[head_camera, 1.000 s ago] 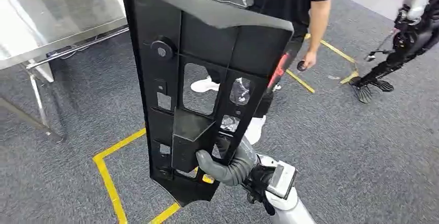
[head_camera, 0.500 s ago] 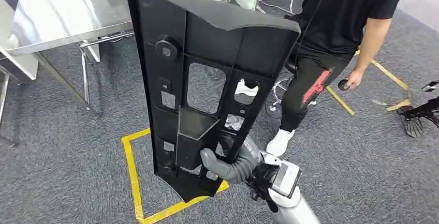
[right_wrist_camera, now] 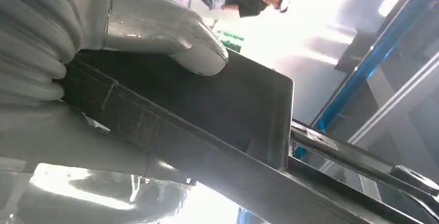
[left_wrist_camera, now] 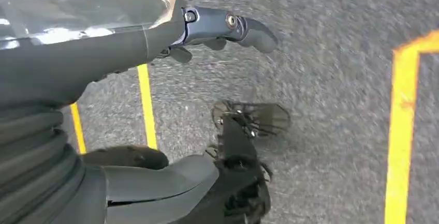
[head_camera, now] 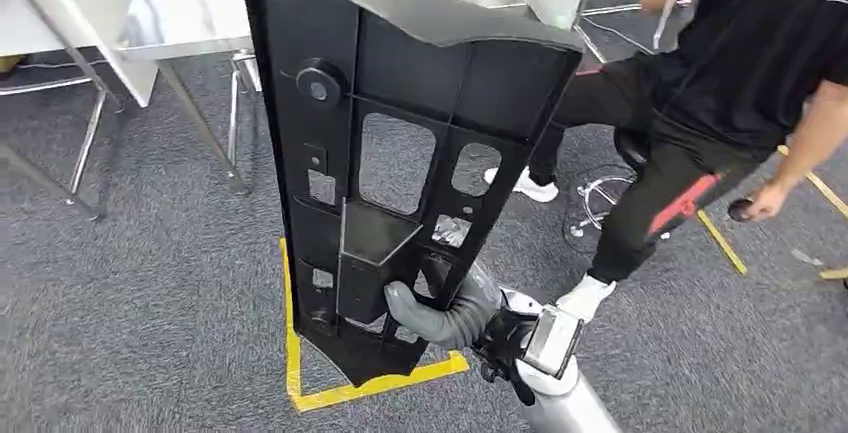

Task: Take the parts from the cabinet and place them on the table.

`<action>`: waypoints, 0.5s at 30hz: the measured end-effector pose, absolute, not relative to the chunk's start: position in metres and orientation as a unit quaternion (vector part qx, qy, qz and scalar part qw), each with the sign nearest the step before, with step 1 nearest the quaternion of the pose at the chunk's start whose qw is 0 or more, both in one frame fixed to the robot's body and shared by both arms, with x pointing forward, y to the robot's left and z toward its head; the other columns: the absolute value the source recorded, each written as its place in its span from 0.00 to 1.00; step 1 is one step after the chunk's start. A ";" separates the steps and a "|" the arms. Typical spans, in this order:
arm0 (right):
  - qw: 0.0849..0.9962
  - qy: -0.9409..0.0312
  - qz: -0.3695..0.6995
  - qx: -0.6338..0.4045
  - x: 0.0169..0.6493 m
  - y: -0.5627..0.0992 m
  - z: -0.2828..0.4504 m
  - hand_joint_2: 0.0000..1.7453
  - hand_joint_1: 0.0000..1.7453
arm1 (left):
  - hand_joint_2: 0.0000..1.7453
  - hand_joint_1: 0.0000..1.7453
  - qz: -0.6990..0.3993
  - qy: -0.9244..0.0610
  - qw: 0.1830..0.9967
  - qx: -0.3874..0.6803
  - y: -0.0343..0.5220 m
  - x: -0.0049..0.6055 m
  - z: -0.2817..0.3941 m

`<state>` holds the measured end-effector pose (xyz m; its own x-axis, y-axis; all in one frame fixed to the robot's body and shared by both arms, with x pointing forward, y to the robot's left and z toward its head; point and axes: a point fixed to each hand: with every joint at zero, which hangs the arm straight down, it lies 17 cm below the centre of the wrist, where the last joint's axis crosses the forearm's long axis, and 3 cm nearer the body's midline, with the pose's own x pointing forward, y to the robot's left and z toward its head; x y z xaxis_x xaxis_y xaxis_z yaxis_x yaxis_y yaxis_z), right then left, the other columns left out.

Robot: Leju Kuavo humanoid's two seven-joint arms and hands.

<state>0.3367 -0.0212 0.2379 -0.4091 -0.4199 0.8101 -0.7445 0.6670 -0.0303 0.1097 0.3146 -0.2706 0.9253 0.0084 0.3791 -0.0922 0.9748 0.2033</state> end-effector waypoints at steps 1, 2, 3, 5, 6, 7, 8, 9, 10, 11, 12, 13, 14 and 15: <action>0.410 -0.816 0.197 0.355 0.337 -0.022 0.238 1.00 1.00 | 1.00 0.00 0.026 -0.193 0.975 0.109 0.314 0.111 -0.270; 0.411 -0.817 0.198 0.354 0.337 -0.023 0.237 1.00 1.00 | 1.00 0.00 0.027 -0.195 0.974 0.110 0.315 0.114 -0.270; 0.414 -0.816 0.200 0.351 0.338 -0.024 0.234 1.00 1.00 | 1.00 0.00 0.028 -0.195 0.974 0.109 0.315 0.115 -0.270; 0.421 -0.814 0.201 0.347 0.338 -0.026 0.229 1.00 1.00 | 1.00 0.00 0.031 -0.194 0.975 0.108 0.314 0.113 -0.270; 0.422 -0.813 0.201 0.346 0.338 -0.026 0.228 1.00 1.00 | 1.00 0.00 0.031 -0.193 0.975 0.108 0.314 0.112 -0.270; 0.422 -0.813 0.202 0.346 0.337 -0.026 0.228 1.00 1.00 | 1.00 0.00 0.031 -0.193 0.975 0.108 0.314 0.112 -0.270; 0.422 -0.813 0.201 0.347 0.337 -0.026 0.228 1.00 1.00 | 1.00 0.00 0.031 -0.194 0.975 0.107 0.313 0.112 -0.270; 0.422 -0.813 0.200 0.347 0.338 -0.026 0.229 1.00 1.00 | 1.00 0.00 0.031 -0.194 0.975 0.105 0.312 0.112 -0.270; 0.421 -0.813 0.199 0.349 0.338 -0.026 0.229 1.00 1.00 | 1.00 0.00 0.032 -0.194 0.975 0.104 0.313 0.112 -0.270; 0.421 -0.813 0.199 0.349 0.337 -0.026 0.229 1.00 1.00 | 1.00 0.00 0.032 -0.194 0.975 0.104 0.313 0.111 -0.270; 0.422 -0.813 0.198 0.350 0.337 -0.026 0.229 1.00 1.00 | 1.00 0.00 0.032 -0.194 0.975 0.103 0.312 0.110 -0.270; 0.422 -0.813 0.197 0.350 0.337 -0.026 0.229 1.00 1.00 | 1.00 0.00 0.032 -0.194 0.975 0.104 0.314 0.109 -0.271; 0.421 -0.813 0.197 0.350 0.337 -0.026 0.230 1.00 1.00 | 1.00 0.00 0.032 -0.193 0.975 0.102 0.313 0.108 -0.271; 0.421 -0.813 0.196 0.350 0.337 -0.025 0.230 1.00 1.00 | 1.00 0.00 0.031 -0.193 0.976 0.100 0.311 0.108 -0.271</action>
<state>0.3374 -0.0254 0.2302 -0.3997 -0.4048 0.8224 -0.7352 0.6774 -0.0239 0.1080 0.3114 -0.2708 0.9235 0.0225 0.3830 -0.0995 0.9782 0.1825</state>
